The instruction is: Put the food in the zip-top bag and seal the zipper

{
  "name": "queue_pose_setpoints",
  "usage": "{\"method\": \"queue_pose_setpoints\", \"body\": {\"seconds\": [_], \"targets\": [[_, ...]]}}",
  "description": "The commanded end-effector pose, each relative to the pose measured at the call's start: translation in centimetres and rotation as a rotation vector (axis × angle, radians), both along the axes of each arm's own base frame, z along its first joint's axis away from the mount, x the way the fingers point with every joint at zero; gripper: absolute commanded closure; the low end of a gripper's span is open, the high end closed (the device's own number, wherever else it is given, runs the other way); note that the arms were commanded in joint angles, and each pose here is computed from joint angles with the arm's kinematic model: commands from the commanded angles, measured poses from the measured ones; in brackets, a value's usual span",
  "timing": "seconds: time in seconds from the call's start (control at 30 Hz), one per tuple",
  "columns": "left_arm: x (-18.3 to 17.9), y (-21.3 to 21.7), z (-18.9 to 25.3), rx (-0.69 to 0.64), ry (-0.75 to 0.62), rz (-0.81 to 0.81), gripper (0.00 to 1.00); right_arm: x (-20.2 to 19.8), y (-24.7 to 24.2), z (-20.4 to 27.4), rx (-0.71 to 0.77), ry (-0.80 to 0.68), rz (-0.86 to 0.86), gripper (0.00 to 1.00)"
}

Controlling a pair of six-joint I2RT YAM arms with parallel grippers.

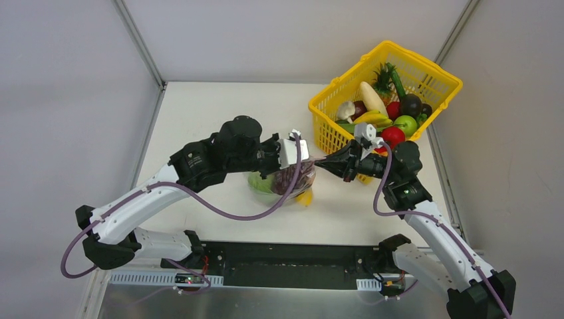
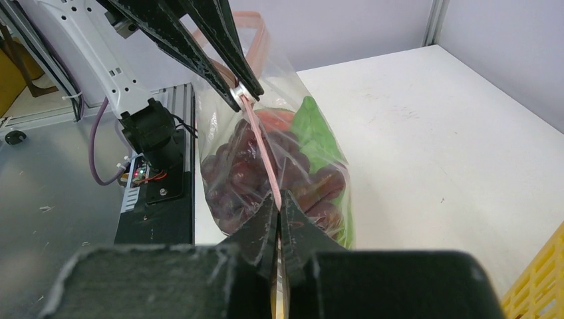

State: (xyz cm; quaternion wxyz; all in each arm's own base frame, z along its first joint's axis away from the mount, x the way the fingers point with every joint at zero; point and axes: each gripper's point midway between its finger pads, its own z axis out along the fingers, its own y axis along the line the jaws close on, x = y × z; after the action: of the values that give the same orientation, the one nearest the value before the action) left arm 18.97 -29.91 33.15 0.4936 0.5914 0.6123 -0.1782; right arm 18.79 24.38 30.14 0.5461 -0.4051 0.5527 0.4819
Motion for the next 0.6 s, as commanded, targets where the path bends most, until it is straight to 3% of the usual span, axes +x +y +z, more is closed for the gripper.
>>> {"method": "queue_pose_setpoints", "body": {"seconds": [0.0, 0.47, 0.5, 0.57], "targets": [[1.3, 3.7, 1.7, 0.010, -0.082, 0.125, 1.00, 0.6, -0.5, 1.1, 0.030, -0.046, -0.051, 1.00], [1.5, 3.8, 2.2, -0.060, -0.074, 0.145, 1.00, 0.8, -0.6, 2.0, 0.051, -0.054, -0.061, 0.99], [1.4, 3.4, 2.2, -0.059, -0.067, 0.127, 1.00, 0.9, -0.6, 2.5, 0.059, -0.051, -0.071, 0.93], [1.1, 2.5, 2.3, -0.060, -0.055, 0.084, 1.00, 1.0, -0.4, 3.4, 0.065, -0.047, -0.065, 0.71]]}}
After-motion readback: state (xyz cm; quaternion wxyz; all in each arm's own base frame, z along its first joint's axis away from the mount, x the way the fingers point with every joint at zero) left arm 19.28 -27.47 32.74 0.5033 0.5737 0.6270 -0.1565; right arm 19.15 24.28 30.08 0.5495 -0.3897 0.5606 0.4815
